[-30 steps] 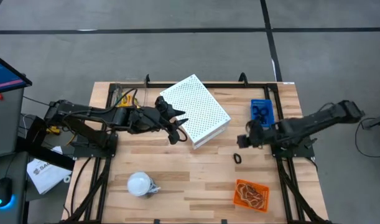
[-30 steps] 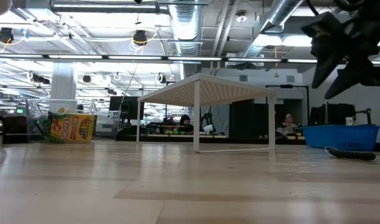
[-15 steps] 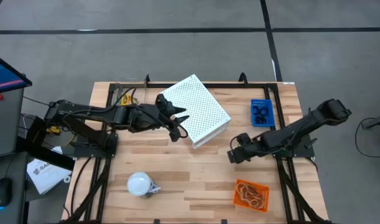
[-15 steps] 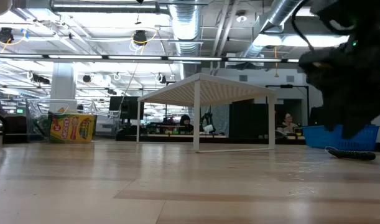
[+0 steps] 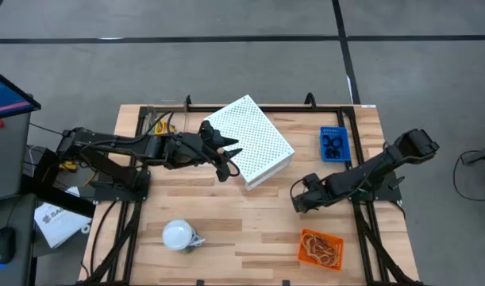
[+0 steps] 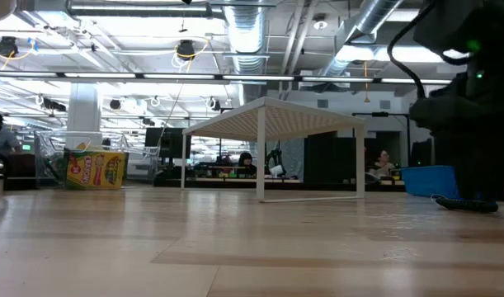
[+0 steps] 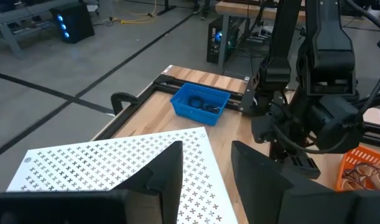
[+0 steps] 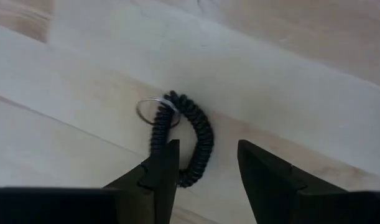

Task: Pick & Place Office Desk Supplies
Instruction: Put the black spring keychain into the blue bin

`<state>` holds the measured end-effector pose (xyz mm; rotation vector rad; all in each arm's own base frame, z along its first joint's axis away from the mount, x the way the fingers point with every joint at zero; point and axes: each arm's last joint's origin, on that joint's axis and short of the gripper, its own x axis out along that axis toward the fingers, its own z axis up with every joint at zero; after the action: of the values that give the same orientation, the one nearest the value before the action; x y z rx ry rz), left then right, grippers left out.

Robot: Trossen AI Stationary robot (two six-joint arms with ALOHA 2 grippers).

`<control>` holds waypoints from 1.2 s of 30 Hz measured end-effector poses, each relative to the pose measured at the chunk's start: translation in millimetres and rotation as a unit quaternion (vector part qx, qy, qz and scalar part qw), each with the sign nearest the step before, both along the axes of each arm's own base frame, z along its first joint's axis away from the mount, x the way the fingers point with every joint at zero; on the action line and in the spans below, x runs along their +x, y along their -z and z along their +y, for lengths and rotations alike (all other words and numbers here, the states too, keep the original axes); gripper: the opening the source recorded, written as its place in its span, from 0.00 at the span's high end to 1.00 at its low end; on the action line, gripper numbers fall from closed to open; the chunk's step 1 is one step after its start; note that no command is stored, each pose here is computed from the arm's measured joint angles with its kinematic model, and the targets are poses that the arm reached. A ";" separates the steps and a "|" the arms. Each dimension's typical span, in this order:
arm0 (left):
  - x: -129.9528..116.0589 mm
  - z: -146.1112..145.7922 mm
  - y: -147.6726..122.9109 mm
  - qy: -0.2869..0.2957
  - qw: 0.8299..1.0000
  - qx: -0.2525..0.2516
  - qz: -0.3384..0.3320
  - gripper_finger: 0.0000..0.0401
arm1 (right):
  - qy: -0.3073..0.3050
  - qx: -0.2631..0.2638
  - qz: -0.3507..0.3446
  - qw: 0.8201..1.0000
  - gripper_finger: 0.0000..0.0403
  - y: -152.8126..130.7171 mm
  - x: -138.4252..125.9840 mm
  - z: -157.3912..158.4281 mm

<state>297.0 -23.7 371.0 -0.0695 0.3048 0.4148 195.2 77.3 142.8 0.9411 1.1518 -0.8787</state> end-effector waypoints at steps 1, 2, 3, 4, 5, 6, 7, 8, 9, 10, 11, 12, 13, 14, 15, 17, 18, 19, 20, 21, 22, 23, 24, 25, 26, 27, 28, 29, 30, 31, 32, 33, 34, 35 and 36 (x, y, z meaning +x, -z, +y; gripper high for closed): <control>0.0 0.0 0.0 0.000 1.000 0.000 0.000 0.68 | -0.001 0.001 0.006 1.000 0.61 1.8 0.1 0.6; 0.0 0.0 0.0 0.000 1.000 0.000 0.000 0.68 | -0.002 0.004 0.013 1.000 0.61 4.2 0.4 1.2; 0.0 0.0 0.0 0.000 1.000 0.000 0.000 0.68 | -0.002 0.003 0.021 1.000 0.61 7.1 0.9 1.3; 0.0 0.0 0.1 0.000 1.000 0.000 0.000 0.68 | -0.002 0.002 0.026 1.000 0.61 8.9 1.7 1.7; 0.0 0.0 0.1 0.000 1.000 0.000 0.000 0.68 | -0.003 0.001 0.031 1.000 0.61 10.6 2.4 2.3; 0.0 0.0 0.0 0.000 1.000 0.000 0.000 0.68 | -0.003 0.000 0.035 0.999 0.61 12.3 2.8 2.5; 0.0 0.0 0.0 0.000 1.000 0.000 0.000 0.68 | -0.003 -0.002 0.039 0.999 0.62 13.7 2.9 2.6; 0.0 0.0 0.0 0.000 1.000 0.000 0.000 0.68 | -0.003 -0.004 0.044 0.999 0.63 14.9 2.7 2.5; 0.0 0.0 0.0 0.000 1.000 0.000 0.000 0.68 | -0.003 -0.006 0.048 0.999 0.65 15.7 2.5 2.4; 0.0 0.0 0.0 0.000 1.000 0.000 0.000 0.68 | -0.003 -0.009 0.050 0.999 0.68 15.7 2.4 1.9; 0.0 0.0 0.0 0.000 1.000 0.000 0.000 0.68 | -0.003 -0.011 0.052 0.999 0.73 14.6 2.5 1.8; 0.0 0.0 0.0 0.000 1.000 0.000 0.000 0.68 | -0.003 -0.013 0.054 0.998 0.78 12.8 2.9 1.9; 0.0 0.0 0.0 0.000 1.000 0.000 0.000 0.68 | -0.006 -0.019 0.056 0.998 0.84 10.8 3.0 1.7; 0.0 0.0 0.0 0.000 1.000 0.000 0.000 0.68 | -0.012 -0.024 0.057 0.998 0.90 8.6 3.6 1.7; 0.0 0.0 0.0 -0.001 1.000 0.000 0.000 0.68 | -0.018 -0.034 0.055 0.998 0.94 6.6 3.1 1.3; 0.0 0.0 0.0 -0.001 1.000 0.000 0.000 0.68 | -0.022 -0.050 0.051 0.997 0.96 0.4 3.9 0.5; 0.0 0.0 0.0 -0.001 1.000 0.000 0.000 0.68 | -0.022 -0.054 0.047 0.997 0.96 -4.0 5.2 0.5; 0.0 0.0 0.1 -0.001 1.000 0.000 0.000 0.68 | -0.022 -0.060 0.044 0.997 0.96 -9.3 6.1 0.4; 0.0 0.0 0.1 -0.001 1.000 0.000 0.000 0.68 | -0.021 -0.070 0.041 0.996 0.97 -15.7 6.5 0.1; -0.1 0.0 0.1 -0.001 1.000 0.000 0.000 0.68 | -0.022 -0.083 0.034 0.996 0.98 -24.9 7.8 0.1; -0.1 0.0 0.1 -0.001 1.000 0.000 0.000 0.68 | -0.023 -0.096 0.019 0.995 0.99 -35.9 10.1 0.6; -0.1 0.0 0.1 -0.001 1.000 0.000 0.000 0.68 | -0.024 -0.110 0.005 0.994 0.99 -48.3 11.3 0.9; -0.1 0.1 0.1 -0.001 1.000 0.000 0.000 0.68 | -0.021 -0.128 -0.003 0.992 0.99 -61.4 11.6 -0.4; -0.1 0.1 0.1 -0.001 1.000 0.000 0.000 0.68 | -0.018 -0.149 -0.008 0.989 0.99 -74.2 11.1 -2.4; -0.1 0.1 0.1 -0.001 1.000 0.000 0.001 0.68 | -0.014 -0.171 -0.013 0.985 0.99 -86.5 10.6 -4.8; -0.1 0.1 0.1 -0.001 1.000 0.000 0.001 0.68 | -0.009 -0.191 -0.017 0.981 0.99 -98.8 10.2 -7.7; -0.1 0.1 0.1 -0.001 1.000 0.000 0.001 0.68 | -0.001 -0.211 -0.019 0.977 0.99 -111.5 8.9 -11.6; -0.1 0.1 0.1 -0.001 1.000 0.000 0.001 0.68 | 0.004 -0.232 -0.015 0.973 1.00 -122.1 6.9 -16.1; -0.1 0.1 0.1 -0.001 1.000 0.000 0.001 0.68 | 0.010 -0.250 -0.007 0.968 1.00 -130.7 4.6 -21.2; -0.1 0.1 0.2 -0.001 1.000 0.000 0.001 0.68 | 0.016 -0.264 0.004 0.964 1.00 -137.3 2.4 -26.5; -0.1 0.1 0.1 -0.001 1.000 0.000 0.001 0.68 | 0.024 -0.275 0.016 0.961 1.00 -141.5 0.5 -32.5; -0.1 0.1 0.1 -0.001 1.000 0.000 0.001 0.68 | 0.027 -0.284 0.029 0.958 1.00 -144.1 -1.7 -38.7; -0.1 0.1 0.2 -0.001 1.000 0.000 0.001 0.68 | 0.027 -0.290 0.046 0.956 1.00 -145.3 -4.5 -45.1; -0.1 0.1 0.2 -0.001 1.000 0.001 0.001 0.68 | 0.028 -0.294 0.064 0.953 1.00 -145.1 -6.6 -51.6; 0.0 0.1 0.0 -0.001 1.000 0.001 0.000 0.68 | 0.027 -0.297 0.085 0.951 1.00 -144.2 -9.0 -58.4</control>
<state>297.0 -23.6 371.0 -0.0667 0.3049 0.4167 186.2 18.9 287.0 0.4057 0.9210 -1.2781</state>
